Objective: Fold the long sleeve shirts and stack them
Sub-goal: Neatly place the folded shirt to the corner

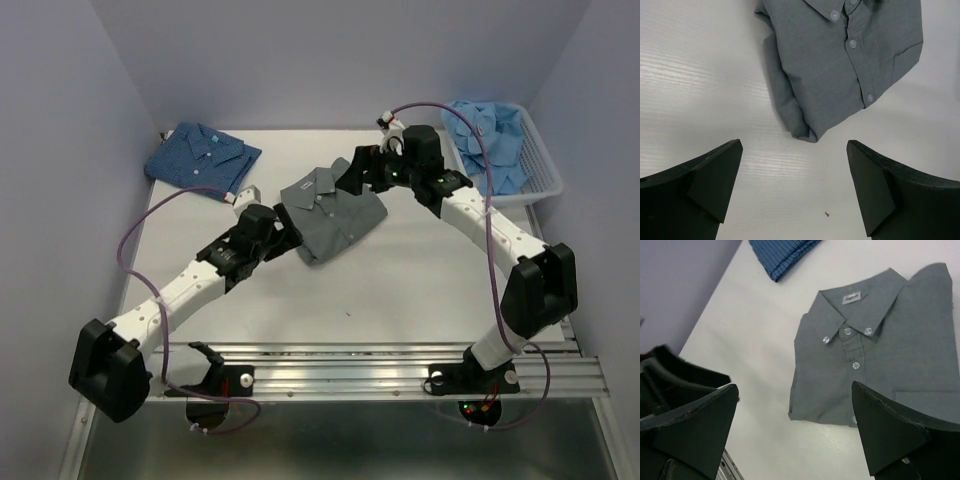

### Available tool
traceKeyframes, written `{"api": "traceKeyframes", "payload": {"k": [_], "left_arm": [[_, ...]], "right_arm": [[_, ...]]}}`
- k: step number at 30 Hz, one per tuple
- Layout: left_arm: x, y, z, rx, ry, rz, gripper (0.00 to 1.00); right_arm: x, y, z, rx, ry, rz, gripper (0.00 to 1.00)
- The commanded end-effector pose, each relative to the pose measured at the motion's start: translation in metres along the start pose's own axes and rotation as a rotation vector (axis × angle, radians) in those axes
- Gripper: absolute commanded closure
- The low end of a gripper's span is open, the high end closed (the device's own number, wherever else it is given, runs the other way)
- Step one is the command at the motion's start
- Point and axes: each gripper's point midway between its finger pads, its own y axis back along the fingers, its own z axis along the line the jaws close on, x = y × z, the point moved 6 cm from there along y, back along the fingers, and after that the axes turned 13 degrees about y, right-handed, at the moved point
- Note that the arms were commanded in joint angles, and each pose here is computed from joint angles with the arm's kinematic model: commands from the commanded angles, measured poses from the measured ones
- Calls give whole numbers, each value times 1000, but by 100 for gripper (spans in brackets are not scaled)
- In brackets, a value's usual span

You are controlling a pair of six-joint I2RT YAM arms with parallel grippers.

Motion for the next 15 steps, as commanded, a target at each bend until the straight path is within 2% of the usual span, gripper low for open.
{"api": "traceKeyframes", "payload": {"k": [1, 6, 9, 15], "left_arm": [[-2, -24, -12, -22, 39, 18, 1], [-2, -44, -33, 3, 25, 62, 1], [4, -54, -31, -14, 60, 96, 1], [20, -76, -16, -54, 109, 149, 1]], "right_arm": [[-43, 26, 47, -245, 155, -149, 0], [-44, 13, 21, -60, 162, -153, 0], [-50, -1, 5, -37, 131, -138, 0], [-30, -48, -40, 52, 77, -60, 0]]}}
